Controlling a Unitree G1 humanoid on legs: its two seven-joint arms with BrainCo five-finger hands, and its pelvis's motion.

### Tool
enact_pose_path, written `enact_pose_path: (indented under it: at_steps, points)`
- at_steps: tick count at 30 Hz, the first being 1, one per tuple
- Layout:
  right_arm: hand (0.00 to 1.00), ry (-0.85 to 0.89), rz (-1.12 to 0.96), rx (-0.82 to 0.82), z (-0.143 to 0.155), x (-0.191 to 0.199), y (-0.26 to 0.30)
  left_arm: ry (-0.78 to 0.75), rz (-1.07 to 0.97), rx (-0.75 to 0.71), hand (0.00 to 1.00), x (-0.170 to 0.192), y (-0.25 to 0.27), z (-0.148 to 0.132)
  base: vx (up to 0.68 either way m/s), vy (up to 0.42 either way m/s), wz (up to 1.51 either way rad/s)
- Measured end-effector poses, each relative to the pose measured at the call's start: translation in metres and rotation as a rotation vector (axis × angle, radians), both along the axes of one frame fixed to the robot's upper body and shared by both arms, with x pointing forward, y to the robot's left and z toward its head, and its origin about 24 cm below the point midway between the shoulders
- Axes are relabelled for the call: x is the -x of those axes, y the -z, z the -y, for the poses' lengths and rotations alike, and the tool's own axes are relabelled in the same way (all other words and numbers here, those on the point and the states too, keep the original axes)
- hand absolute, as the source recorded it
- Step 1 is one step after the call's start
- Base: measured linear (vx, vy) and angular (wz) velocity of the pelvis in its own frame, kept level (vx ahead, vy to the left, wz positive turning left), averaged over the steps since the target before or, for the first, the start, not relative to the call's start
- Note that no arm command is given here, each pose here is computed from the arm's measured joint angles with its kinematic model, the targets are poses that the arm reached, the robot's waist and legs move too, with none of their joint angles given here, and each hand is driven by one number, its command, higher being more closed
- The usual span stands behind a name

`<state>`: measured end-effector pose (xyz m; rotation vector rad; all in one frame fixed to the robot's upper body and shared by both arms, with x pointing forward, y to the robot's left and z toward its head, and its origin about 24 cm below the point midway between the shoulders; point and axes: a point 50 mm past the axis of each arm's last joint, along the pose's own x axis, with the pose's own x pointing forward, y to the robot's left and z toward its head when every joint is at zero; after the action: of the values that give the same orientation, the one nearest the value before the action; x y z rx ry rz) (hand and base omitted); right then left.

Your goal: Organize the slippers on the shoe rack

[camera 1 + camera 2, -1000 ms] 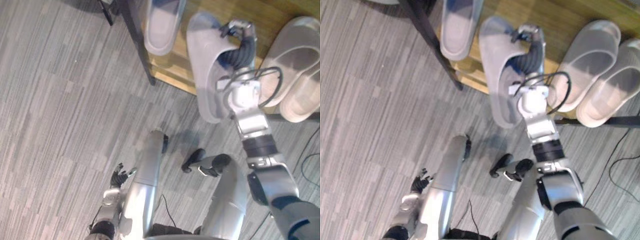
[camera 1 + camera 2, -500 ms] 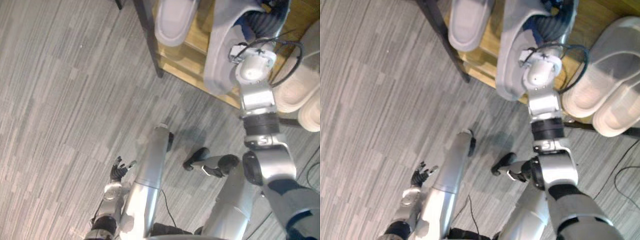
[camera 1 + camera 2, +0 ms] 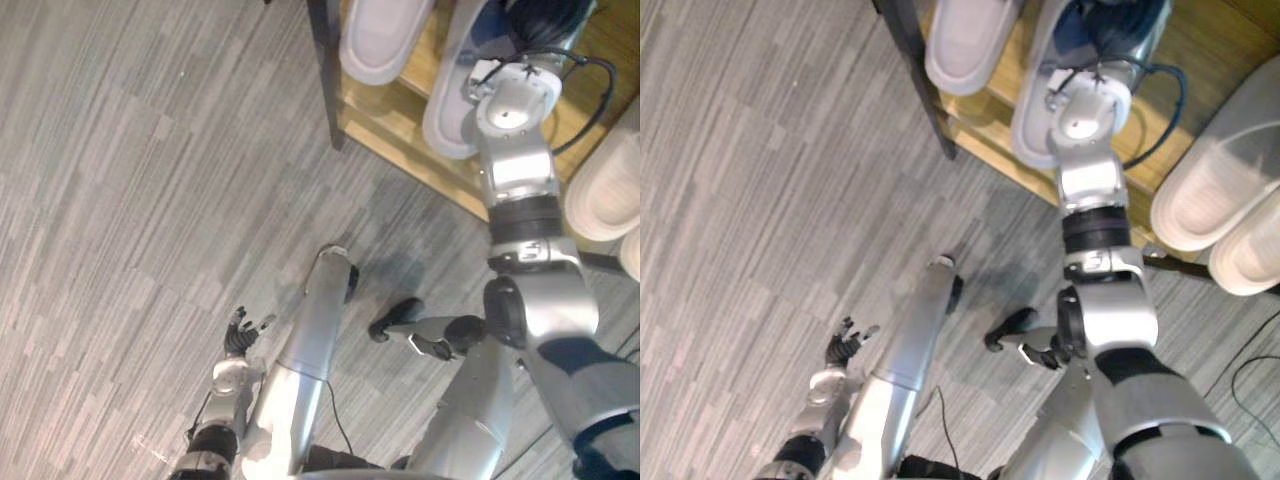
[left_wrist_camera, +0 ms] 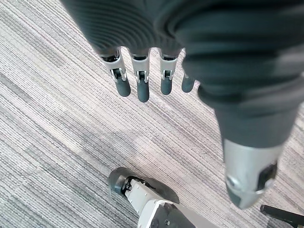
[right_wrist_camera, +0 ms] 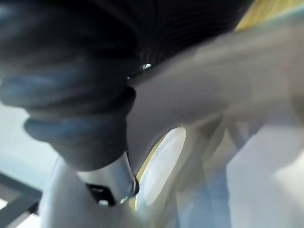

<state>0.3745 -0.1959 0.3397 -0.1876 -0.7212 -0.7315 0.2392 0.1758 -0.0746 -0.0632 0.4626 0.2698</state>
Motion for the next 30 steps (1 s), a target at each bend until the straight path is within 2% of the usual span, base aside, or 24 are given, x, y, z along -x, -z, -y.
enact_pose_path:
  at_steps: [9, 15, 30]
  points:
    - [0.0, 0.027, 0.03, -0.057, 0.008, 0.004, 0.0, 0.006, 0.008, 0.028, 0.0, -0.002, -0.001, 0.006, 0.0, 0.0, 0.0]
    - [0.0, 0.018, 0.031, -0.039, 0.009, 0.009, 0.012, 0.005, 0.021, 0.042, 0.0, -0.004, -0.003, 0.008, 0.0, 0.005, -0.02]
    - [0.0, -0.169, -0.057, 0.056, -0.028, 0.009, 0.054, -0.053, 0.017, 0.088, 0.0, 0.0, -0.001, 0.002, 0.0, 0.012, -0.05]
